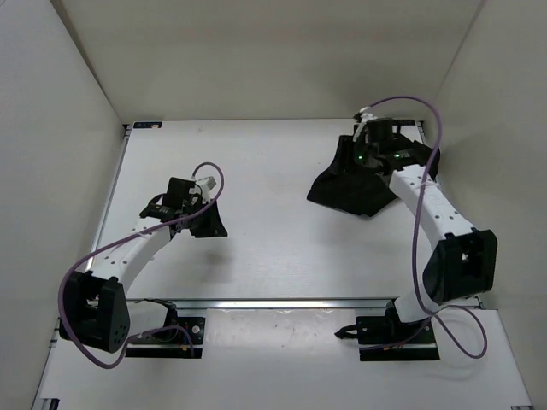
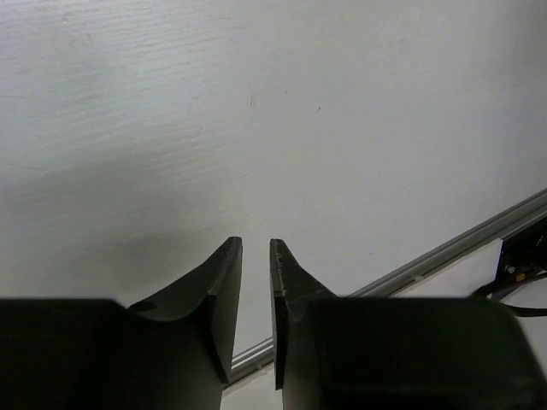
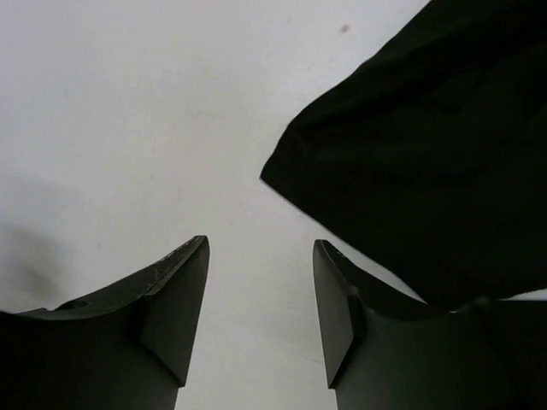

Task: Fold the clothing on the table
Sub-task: Move the skirt to the center of the board, then flatten the skirt out

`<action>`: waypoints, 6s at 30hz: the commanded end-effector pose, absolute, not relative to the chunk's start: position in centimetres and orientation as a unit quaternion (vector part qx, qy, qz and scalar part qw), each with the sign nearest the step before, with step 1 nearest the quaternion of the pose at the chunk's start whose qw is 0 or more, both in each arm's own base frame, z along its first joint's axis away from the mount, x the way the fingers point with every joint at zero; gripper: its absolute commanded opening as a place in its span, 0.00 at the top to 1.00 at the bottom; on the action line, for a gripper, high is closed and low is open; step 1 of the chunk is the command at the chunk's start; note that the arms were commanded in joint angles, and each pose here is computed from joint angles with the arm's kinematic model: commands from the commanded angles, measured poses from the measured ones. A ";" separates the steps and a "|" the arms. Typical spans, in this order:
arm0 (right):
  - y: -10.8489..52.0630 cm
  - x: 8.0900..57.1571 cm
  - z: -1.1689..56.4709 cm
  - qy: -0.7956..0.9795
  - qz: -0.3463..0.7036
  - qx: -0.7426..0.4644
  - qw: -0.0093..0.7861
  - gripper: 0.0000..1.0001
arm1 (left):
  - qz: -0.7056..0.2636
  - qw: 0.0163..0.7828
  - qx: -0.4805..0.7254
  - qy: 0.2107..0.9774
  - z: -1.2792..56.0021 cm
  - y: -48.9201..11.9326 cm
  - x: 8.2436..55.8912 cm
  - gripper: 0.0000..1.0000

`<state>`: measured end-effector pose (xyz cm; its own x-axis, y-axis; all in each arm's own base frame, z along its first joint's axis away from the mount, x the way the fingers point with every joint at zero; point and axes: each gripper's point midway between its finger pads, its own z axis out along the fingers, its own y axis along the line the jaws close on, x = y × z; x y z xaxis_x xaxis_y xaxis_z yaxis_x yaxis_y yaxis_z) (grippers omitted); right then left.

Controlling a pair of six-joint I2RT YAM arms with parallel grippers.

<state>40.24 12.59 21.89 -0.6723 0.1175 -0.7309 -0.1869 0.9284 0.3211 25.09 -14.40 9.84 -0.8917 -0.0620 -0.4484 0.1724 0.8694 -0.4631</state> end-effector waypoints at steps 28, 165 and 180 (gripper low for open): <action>17.3 44.2 3.2 0.967 -0.045 0.055 0.246 0.42 | -0.249 0.223 0.019 0.942 8.4 -12.7 23.7 0.61; 21.5 18.1 3.2 0.928 0.333 -0.037 0.162 1.00 | -0.117 0.141 -0.091 0.979 2.3 -25.7 27.9 0.33; 19.5 17.8 3.8 0.927 0.332 -0.021 0.175 1.00 | -0.151 0.142 -0.082 0.975 3.9 -24.8 28.1 1.00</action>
<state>17.72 20.30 3.49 -0.9448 0.0700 -0.3201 -0.1501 0.7759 0.6127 28.22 -25.66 2.10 -0.9507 -0.1994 -0.2373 -0.1283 0.9501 -0.2843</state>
